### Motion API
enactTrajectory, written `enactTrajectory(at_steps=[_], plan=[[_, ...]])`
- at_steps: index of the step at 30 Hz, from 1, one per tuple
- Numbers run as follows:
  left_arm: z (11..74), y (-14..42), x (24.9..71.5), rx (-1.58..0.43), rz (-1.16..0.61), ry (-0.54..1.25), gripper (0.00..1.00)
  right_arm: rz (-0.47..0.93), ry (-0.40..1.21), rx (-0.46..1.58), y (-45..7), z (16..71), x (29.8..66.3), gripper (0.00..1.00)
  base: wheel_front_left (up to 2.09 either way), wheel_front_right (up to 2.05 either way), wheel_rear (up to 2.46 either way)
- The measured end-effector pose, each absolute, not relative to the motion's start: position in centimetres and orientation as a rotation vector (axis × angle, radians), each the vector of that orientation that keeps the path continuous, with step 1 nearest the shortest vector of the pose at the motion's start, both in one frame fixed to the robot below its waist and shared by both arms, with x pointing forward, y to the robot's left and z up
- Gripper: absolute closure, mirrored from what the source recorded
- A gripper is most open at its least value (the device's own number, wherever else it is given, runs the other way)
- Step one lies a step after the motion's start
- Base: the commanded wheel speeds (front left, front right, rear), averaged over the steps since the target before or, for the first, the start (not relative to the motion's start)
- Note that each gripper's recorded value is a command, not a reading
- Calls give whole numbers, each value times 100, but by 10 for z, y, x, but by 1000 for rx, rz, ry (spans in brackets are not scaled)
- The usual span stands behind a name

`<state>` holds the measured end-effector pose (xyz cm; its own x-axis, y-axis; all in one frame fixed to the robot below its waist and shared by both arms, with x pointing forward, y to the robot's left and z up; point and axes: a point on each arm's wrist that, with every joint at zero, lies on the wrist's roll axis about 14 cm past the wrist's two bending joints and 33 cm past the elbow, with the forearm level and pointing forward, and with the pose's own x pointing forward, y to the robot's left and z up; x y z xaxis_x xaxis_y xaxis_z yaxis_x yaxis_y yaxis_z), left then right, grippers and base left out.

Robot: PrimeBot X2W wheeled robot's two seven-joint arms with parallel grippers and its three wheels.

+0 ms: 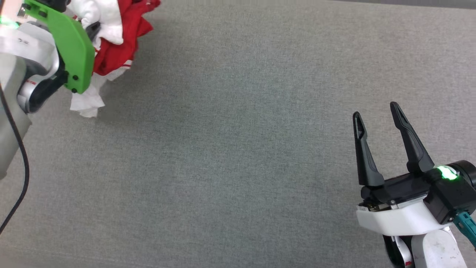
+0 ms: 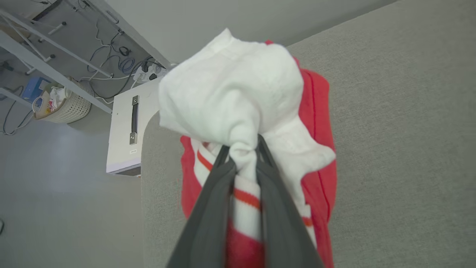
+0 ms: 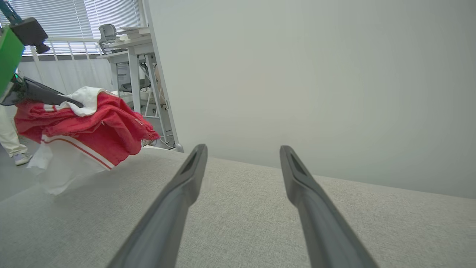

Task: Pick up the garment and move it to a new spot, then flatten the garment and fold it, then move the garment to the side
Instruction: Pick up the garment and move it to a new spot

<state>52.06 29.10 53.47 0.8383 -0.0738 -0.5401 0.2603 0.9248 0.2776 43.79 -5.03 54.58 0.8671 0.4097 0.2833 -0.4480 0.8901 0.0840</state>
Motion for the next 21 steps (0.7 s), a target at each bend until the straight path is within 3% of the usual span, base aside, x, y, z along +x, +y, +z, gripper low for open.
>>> enactTrajectory(at_steps=[7,21], plan=[[563,174,534,450,-478,393,100,368,-301,135,-79,566,422,0,0,0,0],[503,-30,499,470,-988,343,100,177,-296,135,-145,569,406,0,0,0,0]])
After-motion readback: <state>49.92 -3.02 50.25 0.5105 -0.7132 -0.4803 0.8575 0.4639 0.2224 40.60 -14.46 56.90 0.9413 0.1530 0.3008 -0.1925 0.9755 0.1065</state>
